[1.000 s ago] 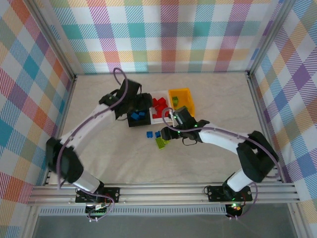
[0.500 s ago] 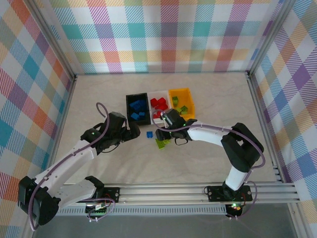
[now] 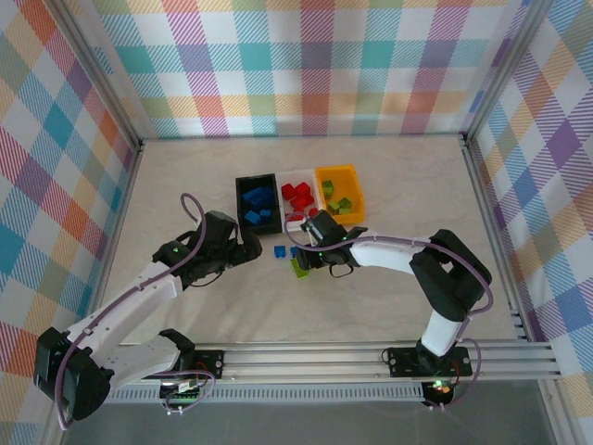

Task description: Sort the legos into containers by color

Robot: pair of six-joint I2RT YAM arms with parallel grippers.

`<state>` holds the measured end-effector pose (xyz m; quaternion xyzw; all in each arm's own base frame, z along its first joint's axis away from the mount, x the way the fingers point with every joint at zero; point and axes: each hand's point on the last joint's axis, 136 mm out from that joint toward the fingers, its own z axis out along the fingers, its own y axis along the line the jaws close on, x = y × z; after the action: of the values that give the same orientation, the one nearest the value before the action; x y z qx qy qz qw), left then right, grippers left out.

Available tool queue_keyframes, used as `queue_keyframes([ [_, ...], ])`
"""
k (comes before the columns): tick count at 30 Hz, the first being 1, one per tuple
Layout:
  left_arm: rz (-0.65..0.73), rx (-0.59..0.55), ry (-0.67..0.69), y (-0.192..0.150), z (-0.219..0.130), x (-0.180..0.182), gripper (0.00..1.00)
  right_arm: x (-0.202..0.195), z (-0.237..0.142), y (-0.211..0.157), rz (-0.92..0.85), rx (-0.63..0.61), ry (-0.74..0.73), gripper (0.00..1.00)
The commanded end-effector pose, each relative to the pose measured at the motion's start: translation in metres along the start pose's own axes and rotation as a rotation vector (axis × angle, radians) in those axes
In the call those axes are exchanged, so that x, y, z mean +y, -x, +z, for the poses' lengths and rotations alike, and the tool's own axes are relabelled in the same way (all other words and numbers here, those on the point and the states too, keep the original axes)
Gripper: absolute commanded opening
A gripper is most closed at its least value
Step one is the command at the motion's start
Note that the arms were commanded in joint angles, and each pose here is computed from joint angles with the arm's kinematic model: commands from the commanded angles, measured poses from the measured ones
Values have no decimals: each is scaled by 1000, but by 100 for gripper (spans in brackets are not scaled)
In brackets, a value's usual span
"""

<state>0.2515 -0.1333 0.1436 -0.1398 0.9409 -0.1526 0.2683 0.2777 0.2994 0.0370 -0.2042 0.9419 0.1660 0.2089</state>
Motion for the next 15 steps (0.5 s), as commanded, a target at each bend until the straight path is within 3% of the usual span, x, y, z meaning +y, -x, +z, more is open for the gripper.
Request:
queue_keyframes([
  [1,-6,-2,30,-1,3,7,100,-7,7,-17,-11,59,-42,51],
  [11,-6,-1,37,-1,4,8,100,-29,-6,-26,-1,51,-139,37],
  [13,-6,-2,38,0,4,8,100,-29,-7,-27,-5,54,-141,39],
  [15,-5,-1,39,-1,4,8,100,-29,-5,-28,-8,61,-137,47],
])
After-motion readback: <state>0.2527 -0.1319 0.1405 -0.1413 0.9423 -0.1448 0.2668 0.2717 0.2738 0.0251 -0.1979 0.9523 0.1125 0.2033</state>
